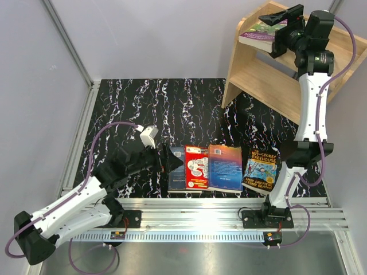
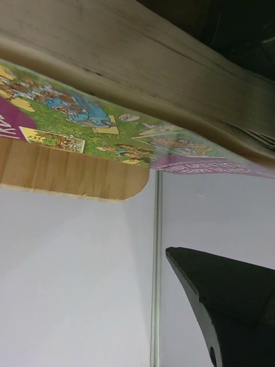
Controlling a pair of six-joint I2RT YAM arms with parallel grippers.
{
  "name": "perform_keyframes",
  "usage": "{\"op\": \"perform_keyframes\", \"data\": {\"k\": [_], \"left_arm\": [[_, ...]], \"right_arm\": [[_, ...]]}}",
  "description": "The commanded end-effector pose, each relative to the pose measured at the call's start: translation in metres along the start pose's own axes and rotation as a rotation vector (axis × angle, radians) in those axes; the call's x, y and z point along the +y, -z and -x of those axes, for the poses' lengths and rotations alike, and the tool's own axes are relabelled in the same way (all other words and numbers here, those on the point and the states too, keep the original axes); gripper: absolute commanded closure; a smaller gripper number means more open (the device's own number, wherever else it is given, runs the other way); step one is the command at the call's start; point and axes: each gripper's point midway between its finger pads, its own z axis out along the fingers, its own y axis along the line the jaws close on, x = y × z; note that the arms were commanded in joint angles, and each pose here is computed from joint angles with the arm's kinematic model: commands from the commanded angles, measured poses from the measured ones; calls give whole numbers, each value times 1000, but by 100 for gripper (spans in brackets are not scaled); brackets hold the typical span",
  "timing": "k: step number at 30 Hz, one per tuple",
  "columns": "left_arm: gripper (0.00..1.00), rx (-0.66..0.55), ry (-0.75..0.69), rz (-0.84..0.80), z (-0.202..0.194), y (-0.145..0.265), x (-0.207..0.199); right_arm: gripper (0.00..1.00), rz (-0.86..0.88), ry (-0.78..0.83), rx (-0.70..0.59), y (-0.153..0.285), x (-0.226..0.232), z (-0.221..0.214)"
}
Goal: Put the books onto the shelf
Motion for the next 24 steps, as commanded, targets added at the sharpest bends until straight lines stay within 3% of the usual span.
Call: {"op": "perform_keyframes", "data": {"k": [1, 8, 16, 19, 21, 23, 24], "left_arm": [[1, -31, 8, -42, 8, 8, -11], [1, -39, 30, -39, 6, 17, -11], [1, -28, 48, -23, -2, 21, -4], [1, -22, 53, -18, -4, 20, -3], [1, -16, 53, -14, -5, 18, -2], [1, -14, 56, -13, -5, 17, -1], [1, -9, 54, -10, -7, 16, 0]], "right_arm": [[0, -15, 74, -21, 32, 12, -3], [0, -84, 126, -96, 67, 19, 2], [0, -316, 218, -118, 82, -38, 4], [16, -361, 254, -136, 89, -47, 7], [41, -363, 281, -154, 95, -45, 9], [36, -323, 307, -174, 97, -33, 13], [16, -308, 319, -179, 98, -28, 18]]}}
